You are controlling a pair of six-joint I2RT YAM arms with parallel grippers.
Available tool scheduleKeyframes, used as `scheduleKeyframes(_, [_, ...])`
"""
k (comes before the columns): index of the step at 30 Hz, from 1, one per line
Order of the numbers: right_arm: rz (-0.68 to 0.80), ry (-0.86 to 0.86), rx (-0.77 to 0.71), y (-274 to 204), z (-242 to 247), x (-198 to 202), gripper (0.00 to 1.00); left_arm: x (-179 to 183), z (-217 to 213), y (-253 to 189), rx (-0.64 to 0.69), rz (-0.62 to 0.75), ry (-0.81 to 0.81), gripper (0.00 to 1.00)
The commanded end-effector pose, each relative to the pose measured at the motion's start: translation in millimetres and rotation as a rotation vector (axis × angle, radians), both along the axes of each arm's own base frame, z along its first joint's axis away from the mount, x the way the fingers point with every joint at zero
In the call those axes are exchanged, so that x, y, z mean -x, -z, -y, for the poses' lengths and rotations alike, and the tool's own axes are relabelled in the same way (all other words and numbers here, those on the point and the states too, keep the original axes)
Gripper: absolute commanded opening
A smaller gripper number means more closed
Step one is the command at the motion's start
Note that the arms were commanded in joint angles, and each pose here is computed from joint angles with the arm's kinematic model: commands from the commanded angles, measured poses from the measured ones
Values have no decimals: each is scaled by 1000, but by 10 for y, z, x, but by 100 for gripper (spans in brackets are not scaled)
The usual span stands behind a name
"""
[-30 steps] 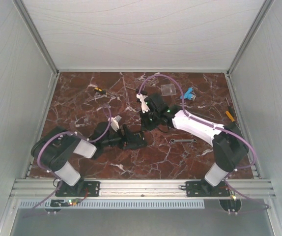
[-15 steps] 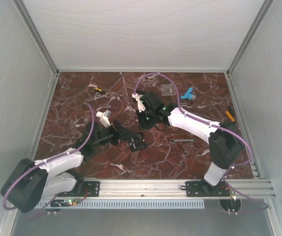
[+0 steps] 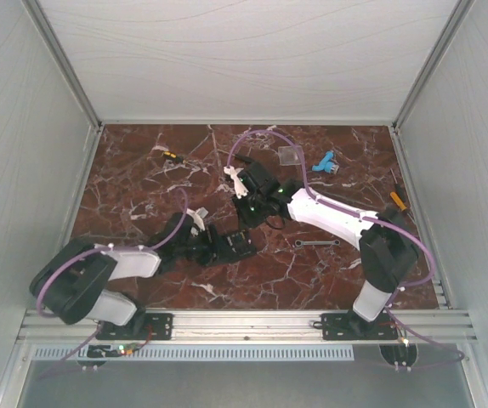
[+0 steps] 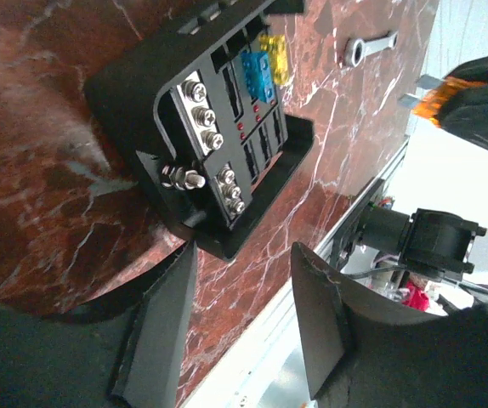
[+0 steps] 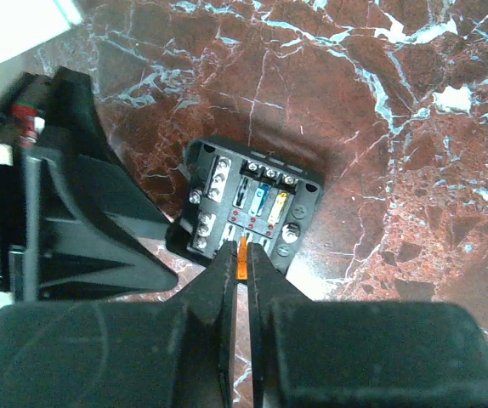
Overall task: Snap on the fuse box
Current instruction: Install the fuse at the fuse box base.
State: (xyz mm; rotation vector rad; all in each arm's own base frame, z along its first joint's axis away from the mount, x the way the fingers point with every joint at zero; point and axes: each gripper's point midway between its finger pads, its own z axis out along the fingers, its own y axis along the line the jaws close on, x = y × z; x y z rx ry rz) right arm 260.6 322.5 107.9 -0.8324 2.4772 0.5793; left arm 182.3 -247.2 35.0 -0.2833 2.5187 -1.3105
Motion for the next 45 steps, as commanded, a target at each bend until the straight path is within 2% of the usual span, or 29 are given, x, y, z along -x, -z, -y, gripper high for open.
scheduleKeyframes(1, [11, 0, 13, -15, 0, 7, 0, -112, 299, -241, 102, 59, 75, 48])
scheduleKeyframes(6, [17, -8, 37, 1, 38, 14, 0, -131, 323, -281, 121, 72, 69, 50])
scheduleKeyframes(9, [5, -40, 61, 54, 20, 47, 0, -146, 276, -300, 108, 89, 45, 57])
scheduleKeyframes(13, [3, -88, 139, 162, -27, 58, 0, -271, 46, -269, 68, 115, -33, 66])
scheduleKeyframes(22, [-1, -142, 237, 302, -188, 29, 0, -569, -460, -300, 46, 161, -164, 73])
scheduleKeyframes(35, [-19, -128, 327, 489, -176, -10, 0, -679, -674, -200, -37, 189, -232, 94])
scheduleKeyframes(36, [-19, -129, 324, 495, -189, -10, 0, -674, -677, -189, -39, 188, -233, 99])
scheduleKeyframes(45, [-37, -114, 320, 554, -229, -1, 0, -658, -689, -173, -47, 185, -234, 100])
